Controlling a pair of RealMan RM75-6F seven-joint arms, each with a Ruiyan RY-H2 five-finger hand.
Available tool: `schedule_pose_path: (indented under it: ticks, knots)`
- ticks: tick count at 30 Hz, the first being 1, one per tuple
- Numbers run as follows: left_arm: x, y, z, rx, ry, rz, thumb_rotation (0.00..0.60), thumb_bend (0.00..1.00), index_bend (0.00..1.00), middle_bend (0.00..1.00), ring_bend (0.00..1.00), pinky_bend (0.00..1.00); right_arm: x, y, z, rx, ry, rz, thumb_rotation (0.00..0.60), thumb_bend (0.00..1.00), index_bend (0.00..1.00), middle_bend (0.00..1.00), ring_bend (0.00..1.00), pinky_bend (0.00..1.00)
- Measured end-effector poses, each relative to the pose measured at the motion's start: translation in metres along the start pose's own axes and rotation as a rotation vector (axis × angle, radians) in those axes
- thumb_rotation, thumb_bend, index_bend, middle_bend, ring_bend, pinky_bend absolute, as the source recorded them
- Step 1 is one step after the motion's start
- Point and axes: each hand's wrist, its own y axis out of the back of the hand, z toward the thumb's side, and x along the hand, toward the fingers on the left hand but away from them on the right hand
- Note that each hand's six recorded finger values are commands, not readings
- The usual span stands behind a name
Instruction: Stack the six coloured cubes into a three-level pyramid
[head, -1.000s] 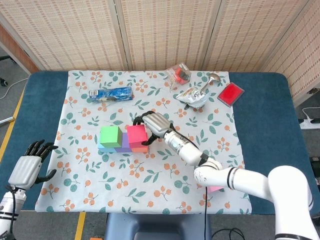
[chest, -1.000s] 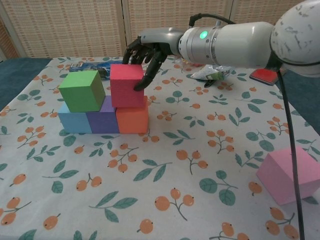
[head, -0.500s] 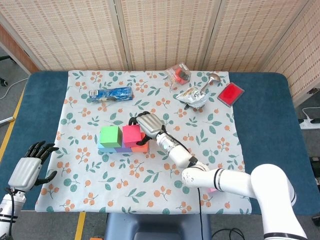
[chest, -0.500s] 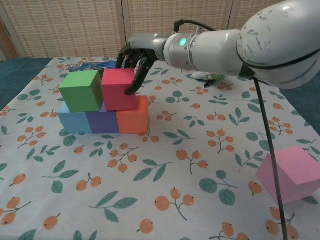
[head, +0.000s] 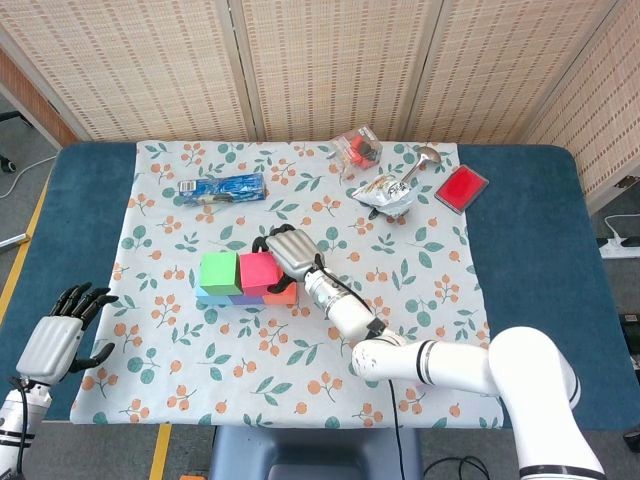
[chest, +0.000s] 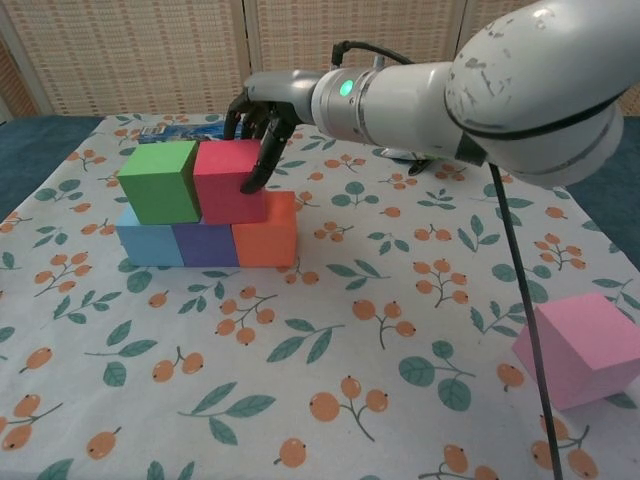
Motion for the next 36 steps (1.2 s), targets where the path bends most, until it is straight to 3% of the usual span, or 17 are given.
schedule_pose_path:
  ticks: [36]
  knots:
    - [-0.0014, -0.0018, -0.0003, -0.012, -0.007, -0.009, 0.6, 0.29, 0.19, 0.12, 0.02, 0.07, -0.0006, 0.0005, 0.003, -0.007, -0.033, -0.021, 0.6, 0.16, 0.34, 0.39, 0.2, 0.09]
